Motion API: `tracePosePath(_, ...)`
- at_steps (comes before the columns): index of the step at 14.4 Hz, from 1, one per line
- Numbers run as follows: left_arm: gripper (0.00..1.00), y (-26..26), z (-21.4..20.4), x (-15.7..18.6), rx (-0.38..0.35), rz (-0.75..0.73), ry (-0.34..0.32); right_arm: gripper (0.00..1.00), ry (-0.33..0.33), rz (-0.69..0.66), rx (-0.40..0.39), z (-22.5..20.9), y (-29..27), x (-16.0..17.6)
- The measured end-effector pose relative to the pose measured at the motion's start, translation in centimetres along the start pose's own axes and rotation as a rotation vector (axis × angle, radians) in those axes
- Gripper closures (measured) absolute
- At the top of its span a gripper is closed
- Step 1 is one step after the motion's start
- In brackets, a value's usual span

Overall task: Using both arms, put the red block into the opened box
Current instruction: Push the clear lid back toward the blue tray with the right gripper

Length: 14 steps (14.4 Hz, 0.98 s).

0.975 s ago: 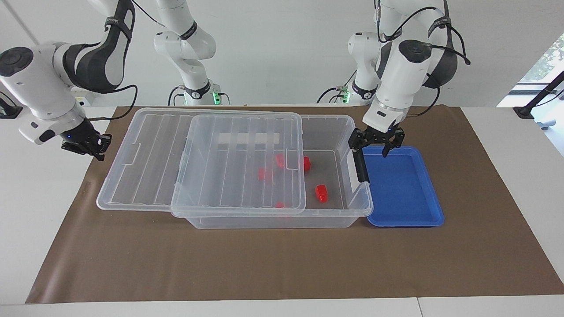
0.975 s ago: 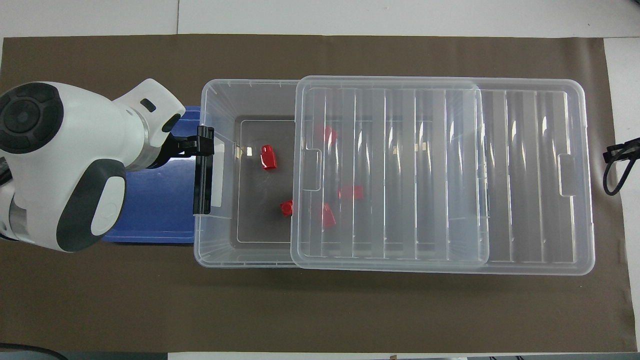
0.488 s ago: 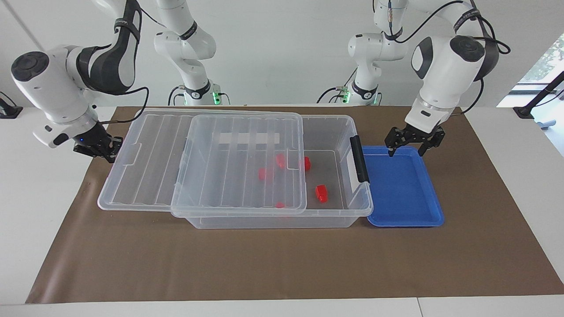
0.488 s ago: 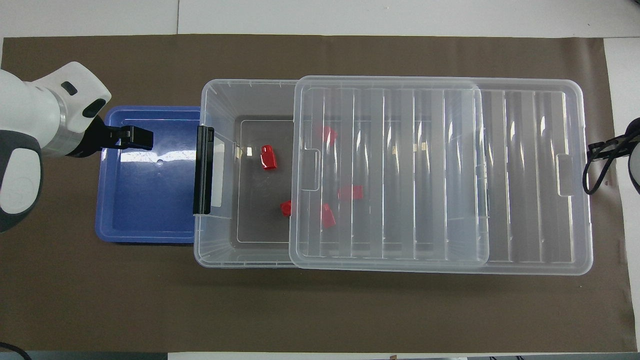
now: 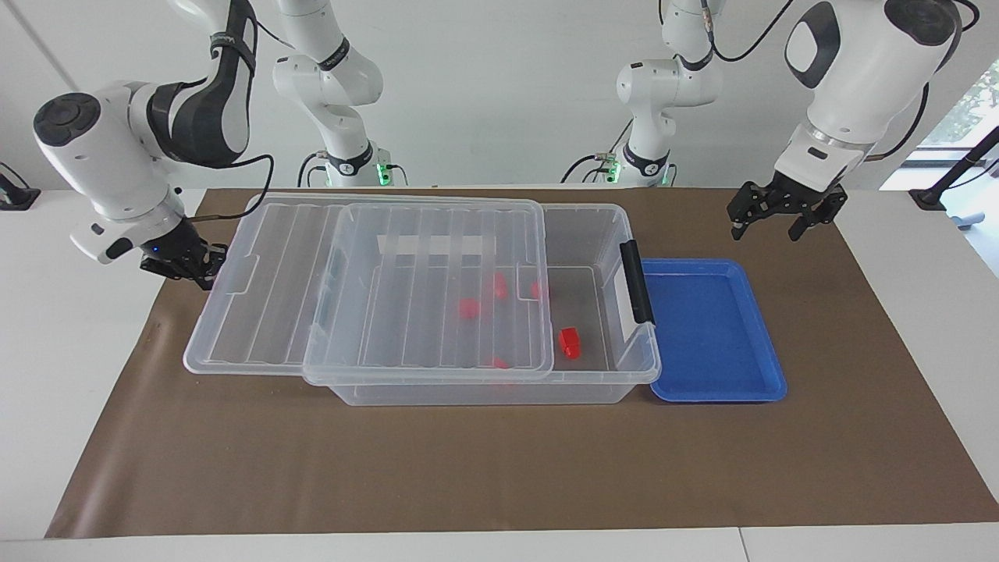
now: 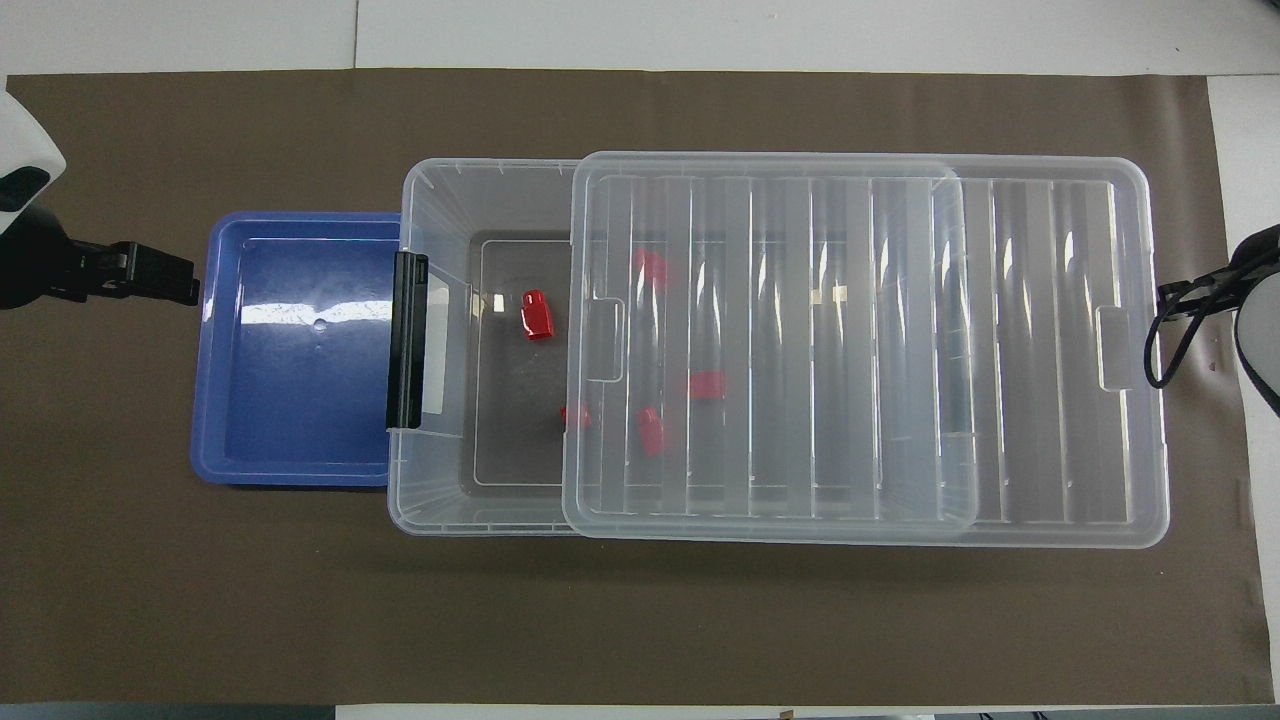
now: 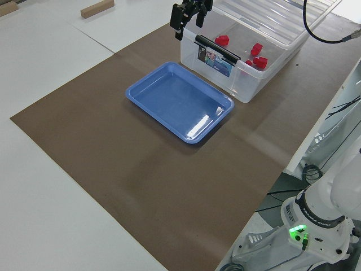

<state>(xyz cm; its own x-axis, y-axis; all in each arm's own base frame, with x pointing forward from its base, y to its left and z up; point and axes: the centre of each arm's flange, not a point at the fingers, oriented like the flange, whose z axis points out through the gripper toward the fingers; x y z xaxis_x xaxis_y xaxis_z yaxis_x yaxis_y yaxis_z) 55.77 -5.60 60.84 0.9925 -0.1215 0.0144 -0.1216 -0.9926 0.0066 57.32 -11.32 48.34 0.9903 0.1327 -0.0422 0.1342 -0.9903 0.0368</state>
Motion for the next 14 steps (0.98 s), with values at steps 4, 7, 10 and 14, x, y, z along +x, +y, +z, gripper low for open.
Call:
tracePosePath(4,0.00,-0.4,-1.5,-0.6,-0.001,0.009,-0.026,0.99,0.001,0.029,0.001,0.0,-0.9,0.3)
tracePosePath(7,0.00,-0.4,-1.3,-0.7,-0.001,0.010,-0.034,0.99,0.002,0.052,0.003,-0.1,-2.9,0.9)
tracePosePath(10,0.00,-0.2,-1.3,-0.7,-0.001,0.014,-0.037,0.99,0.004,0.083,0.004,-0.2,-4.9,1.4)
tracePosePath(14,0.00,0.0,-1.3,-0.7,-0.001,0.017,-0.039,0.99,0.005,0.106,0.006,-0.2,-6.6,1.8)
